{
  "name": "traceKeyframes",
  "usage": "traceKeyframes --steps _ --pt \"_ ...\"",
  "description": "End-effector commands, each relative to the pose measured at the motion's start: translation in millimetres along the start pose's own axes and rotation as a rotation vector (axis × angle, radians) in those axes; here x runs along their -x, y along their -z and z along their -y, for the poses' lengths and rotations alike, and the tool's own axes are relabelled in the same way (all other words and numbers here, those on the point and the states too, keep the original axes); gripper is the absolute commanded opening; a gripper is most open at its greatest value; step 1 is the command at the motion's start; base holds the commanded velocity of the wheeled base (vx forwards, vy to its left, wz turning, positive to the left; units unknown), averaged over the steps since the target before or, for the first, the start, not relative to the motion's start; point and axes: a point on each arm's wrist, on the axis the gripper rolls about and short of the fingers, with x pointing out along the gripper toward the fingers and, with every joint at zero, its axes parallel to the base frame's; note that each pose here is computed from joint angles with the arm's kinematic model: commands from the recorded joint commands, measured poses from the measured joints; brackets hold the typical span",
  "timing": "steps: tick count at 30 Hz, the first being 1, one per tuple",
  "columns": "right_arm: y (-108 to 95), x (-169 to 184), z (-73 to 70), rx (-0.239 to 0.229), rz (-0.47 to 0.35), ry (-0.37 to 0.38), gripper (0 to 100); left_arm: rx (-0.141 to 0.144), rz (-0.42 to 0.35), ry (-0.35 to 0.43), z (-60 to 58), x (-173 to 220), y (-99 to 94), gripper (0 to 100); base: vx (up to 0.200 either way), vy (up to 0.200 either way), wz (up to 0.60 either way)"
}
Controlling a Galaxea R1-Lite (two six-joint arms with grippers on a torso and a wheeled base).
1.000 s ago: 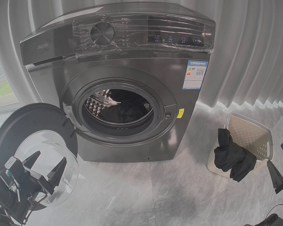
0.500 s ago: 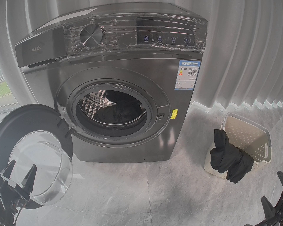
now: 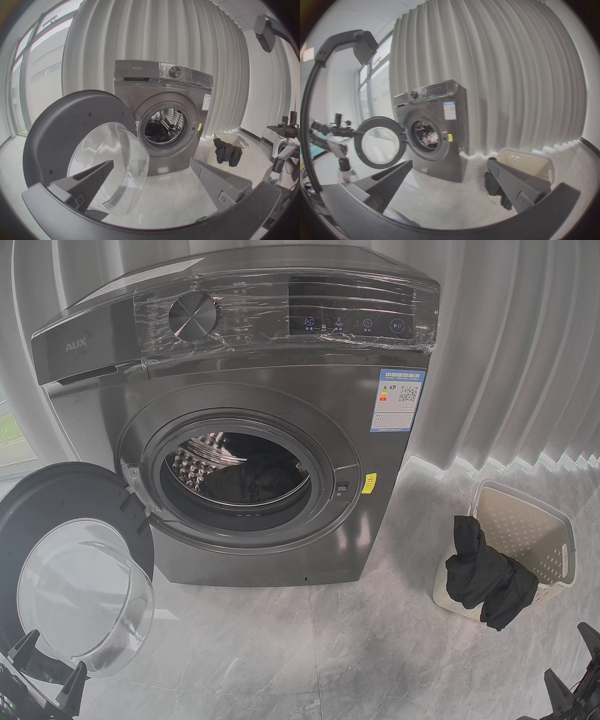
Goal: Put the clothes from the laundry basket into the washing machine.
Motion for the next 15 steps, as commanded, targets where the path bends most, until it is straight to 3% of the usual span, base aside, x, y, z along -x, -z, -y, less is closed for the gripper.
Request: traceKeyframes --steps 1,3,5,10,13,15 --pt "9.1 0.6 2.5 0.010 -0.039 0.102 100 -0.030 0.042 -0.017 1.2 9.2 11.6 100 0.000 0.000 0.00" --pt "9.1 0.6 2.5 0.010 -0.039 0.102 100 -0.032 0.016 -0.012 1.3 9.1 14.3 100 0.000 0.000 0.00" --pt "9.1 0.6 2.5 0.008 -0.039 0.102 100 -0.013 0.005 -0.012 1.3 9.1 15.4 100 0.000 0.000 0.00" --pt "9.1 0.6 2.5 0.007 -0.039 0.102 100 -0.040 0.004 -0.073 1.0 9.0 15.2 100 0.000 0.000 0.00" --pt "9.1 0.6 2.6 -0.009 -0.038 0.101 100 -0.056 0.002 -0.112 1.0 9.1 15.2 100 0.000 -0.200 0.00" --pt "9.1 0.6 2.6 -0.029 -0.037 0.101 100 -0.041 0.003 -0.122 1.0 9.1 15.2 100 0.000 -0.200 0.00"
